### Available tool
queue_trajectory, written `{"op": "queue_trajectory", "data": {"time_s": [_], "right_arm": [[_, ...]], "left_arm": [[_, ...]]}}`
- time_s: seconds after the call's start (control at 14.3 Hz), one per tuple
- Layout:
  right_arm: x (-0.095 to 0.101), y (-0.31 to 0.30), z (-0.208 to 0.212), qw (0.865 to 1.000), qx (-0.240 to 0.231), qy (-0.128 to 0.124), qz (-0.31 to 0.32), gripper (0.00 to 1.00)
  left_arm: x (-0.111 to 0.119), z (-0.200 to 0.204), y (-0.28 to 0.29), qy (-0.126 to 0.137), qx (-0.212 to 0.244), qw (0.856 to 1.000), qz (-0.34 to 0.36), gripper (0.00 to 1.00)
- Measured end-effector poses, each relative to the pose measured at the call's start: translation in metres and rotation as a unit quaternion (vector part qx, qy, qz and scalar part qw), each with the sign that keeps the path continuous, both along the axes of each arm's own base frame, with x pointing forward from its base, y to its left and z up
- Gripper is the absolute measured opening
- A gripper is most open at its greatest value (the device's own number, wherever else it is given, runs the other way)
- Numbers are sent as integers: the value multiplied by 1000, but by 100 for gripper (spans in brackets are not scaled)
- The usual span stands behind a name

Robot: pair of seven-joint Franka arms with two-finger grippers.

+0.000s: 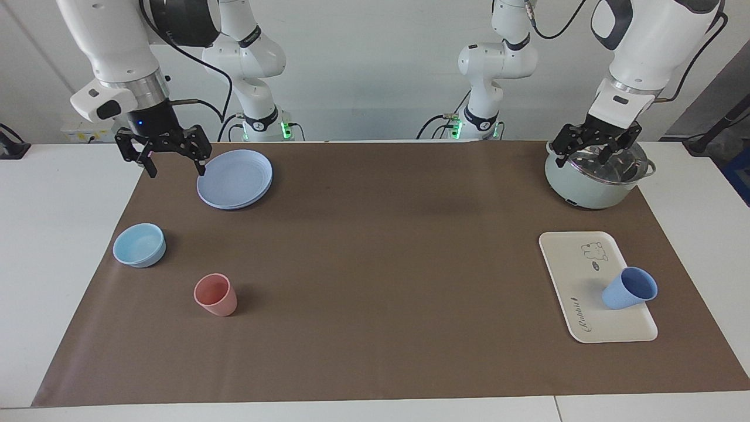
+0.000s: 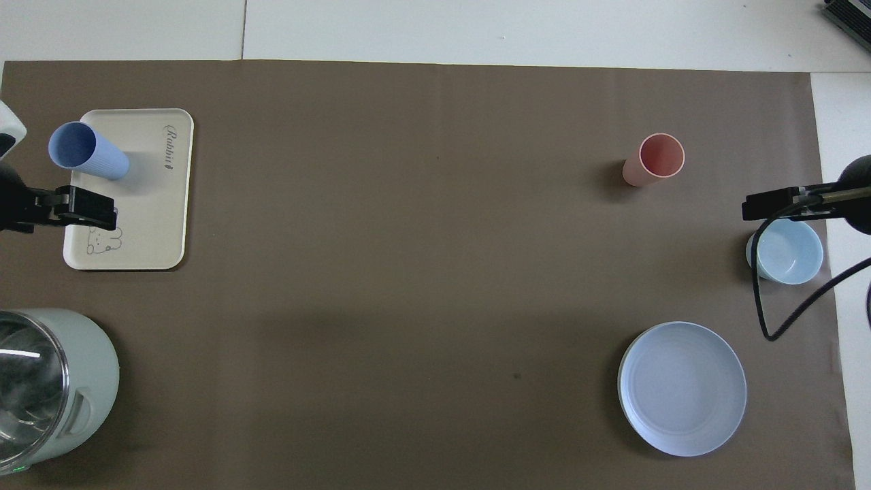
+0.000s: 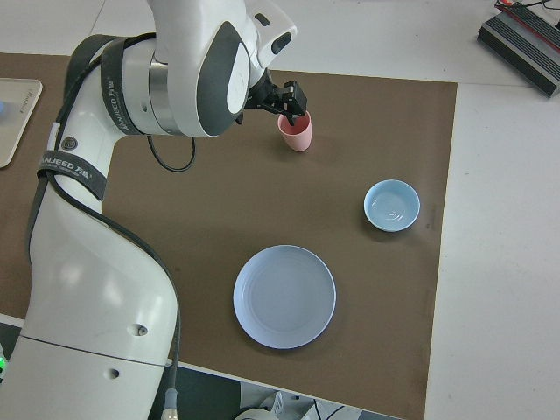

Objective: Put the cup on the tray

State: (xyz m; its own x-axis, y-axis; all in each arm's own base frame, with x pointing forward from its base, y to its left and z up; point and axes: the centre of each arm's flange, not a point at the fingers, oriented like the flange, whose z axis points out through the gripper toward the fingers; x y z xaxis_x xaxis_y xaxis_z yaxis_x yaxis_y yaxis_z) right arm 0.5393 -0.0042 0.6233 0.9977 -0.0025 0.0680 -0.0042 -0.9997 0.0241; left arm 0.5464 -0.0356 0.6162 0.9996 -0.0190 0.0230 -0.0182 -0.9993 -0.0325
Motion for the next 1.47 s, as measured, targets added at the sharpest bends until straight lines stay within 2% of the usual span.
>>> {"op": "queue_trajectory", "data": {"time_s": [0.14, 0.28, 0.63, 1.05, 1.47], "right_arm": [[-13, -2, 11, 999, 2, 32, -40, 100], [-18, -2, 13, 997, 4, 43, -63, 100], [-18, -3, 13, 997, 5, 44, -62, 100], [-18, -38, 10, 997, 11, 47, -64, 100], [-16, -33, 3, 997, 9, 60, -54, 100]], "left_arm": [[1, 1, 0, -3, 0, 1000, 0, 100], [1, 1, -1, -3, 0, 1000, -1, 100], [0, 1, -9, -4, -1, 1000, -8, 100], [-3, 12, -14, -11, -6, 1000, -12, 100], [-6, 17, -11, -16, -7, 1000, -9, 100]]}}
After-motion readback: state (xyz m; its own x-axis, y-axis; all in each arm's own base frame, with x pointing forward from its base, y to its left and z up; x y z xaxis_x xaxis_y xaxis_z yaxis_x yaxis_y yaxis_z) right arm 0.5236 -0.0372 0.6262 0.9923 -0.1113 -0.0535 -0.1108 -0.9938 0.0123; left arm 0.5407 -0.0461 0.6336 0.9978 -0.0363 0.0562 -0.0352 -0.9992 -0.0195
